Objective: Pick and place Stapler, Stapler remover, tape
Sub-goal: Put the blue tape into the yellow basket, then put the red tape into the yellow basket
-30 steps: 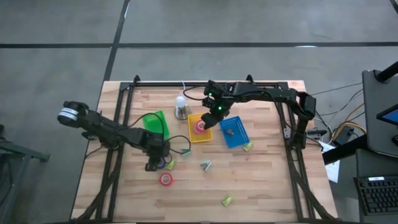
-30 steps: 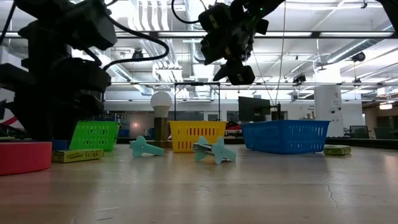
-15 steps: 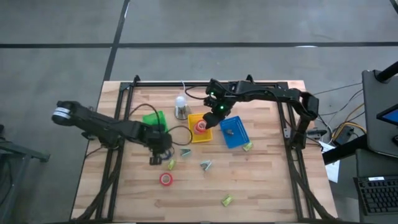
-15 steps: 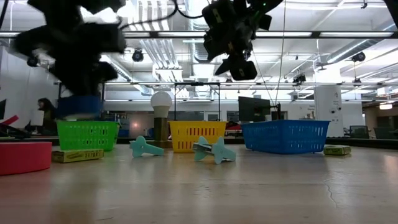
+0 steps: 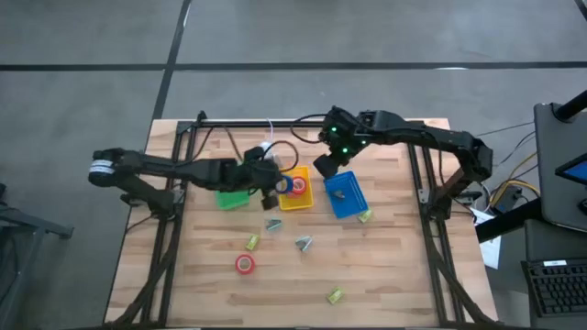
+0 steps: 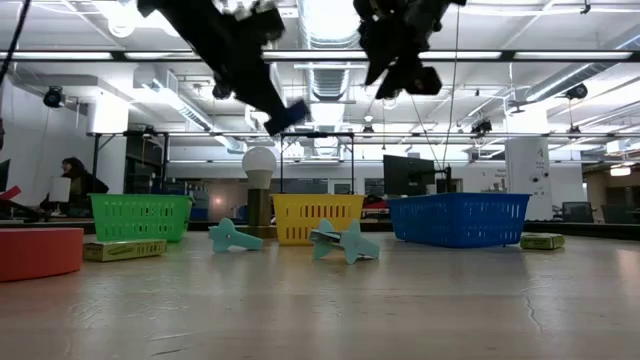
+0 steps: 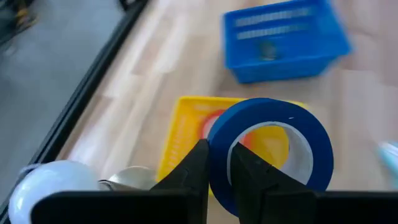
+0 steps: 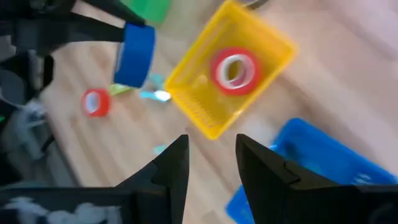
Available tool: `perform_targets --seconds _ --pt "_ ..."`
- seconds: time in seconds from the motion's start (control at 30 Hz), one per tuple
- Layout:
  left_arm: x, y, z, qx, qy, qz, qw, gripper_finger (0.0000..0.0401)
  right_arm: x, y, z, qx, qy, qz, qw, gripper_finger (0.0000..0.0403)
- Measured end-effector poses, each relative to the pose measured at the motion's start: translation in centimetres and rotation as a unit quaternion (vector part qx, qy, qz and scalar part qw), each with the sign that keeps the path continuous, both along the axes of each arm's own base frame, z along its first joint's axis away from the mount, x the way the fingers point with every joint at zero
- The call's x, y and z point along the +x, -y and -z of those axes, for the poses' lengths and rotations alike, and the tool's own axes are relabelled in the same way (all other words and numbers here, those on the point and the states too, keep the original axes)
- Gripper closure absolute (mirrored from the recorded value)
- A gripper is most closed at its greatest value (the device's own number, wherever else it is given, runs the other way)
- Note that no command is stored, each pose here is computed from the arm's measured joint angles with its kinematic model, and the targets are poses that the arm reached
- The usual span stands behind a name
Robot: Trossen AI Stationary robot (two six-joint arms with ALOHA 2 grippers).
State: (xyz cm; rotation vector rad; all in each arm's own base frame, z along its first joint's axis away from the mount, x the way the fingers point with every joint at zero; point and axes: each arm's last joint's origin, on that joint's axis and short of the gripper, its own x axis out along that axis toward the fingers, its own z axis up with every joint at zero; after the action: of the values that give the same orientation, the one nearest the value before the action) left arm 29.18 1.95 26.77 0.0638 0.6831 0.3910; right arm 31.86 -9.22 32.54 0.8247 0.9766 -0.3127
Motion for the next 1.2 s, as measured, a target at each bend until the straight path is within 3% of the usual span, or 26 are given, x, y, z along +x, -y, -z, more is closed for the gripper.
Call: perform_targets --seconds 0.1,0.23,0.53,0.73,0.97,1.1,1.2 --pt "1.3 -1.0 1.3 -0.019 -0.003 -0.025 1.000 0.0346 -1.0 -0.1 -0.8 -0.030 -0.003 0.025 0.999 0.0283" --pt "2.8 -0.6 3.2 -0.036 -0.037 0.004 0.999 0.0342 -2.1 -0.2 -1.4 -0.057 -0.016 0.045 0.997 0.0290" --pt "5.2 -0.6 5.8 -0.003 -0.085 -0.009 0.996 0.0339 -2.2 -0.1 -1.3 -0.068 -0.028 0.059 0.996 0.0303" --pt "5.8 -0.6 5.3 -0.017 -0.065 -0.027 0.997 0.0310 -2.0 -0.1 -0.9 -0.069 -0.038 0.058 0.995 0.0315" --pt "5.9 -0.7 5.0 -0.005 -0.058 -0.049 0.997 0.0246 -2.1 0.0 -0.7 -0.076 -0.042 0.059 0.994 0.0328" --pt "5.5 -0.6 4.3 -0.038 -0.055 -0.053 0.996 0.0213 -2.1 0.0 -0.6 -0.076 -0.044 0.058 0.994 0.0334" --pt "5.3 -0.2 3.6 -0.093 -0.045 0.010 0.995 0.0202 -2.1 0.0 -0.6 -0.078 -0.044 0.053 0.995 0.0335"
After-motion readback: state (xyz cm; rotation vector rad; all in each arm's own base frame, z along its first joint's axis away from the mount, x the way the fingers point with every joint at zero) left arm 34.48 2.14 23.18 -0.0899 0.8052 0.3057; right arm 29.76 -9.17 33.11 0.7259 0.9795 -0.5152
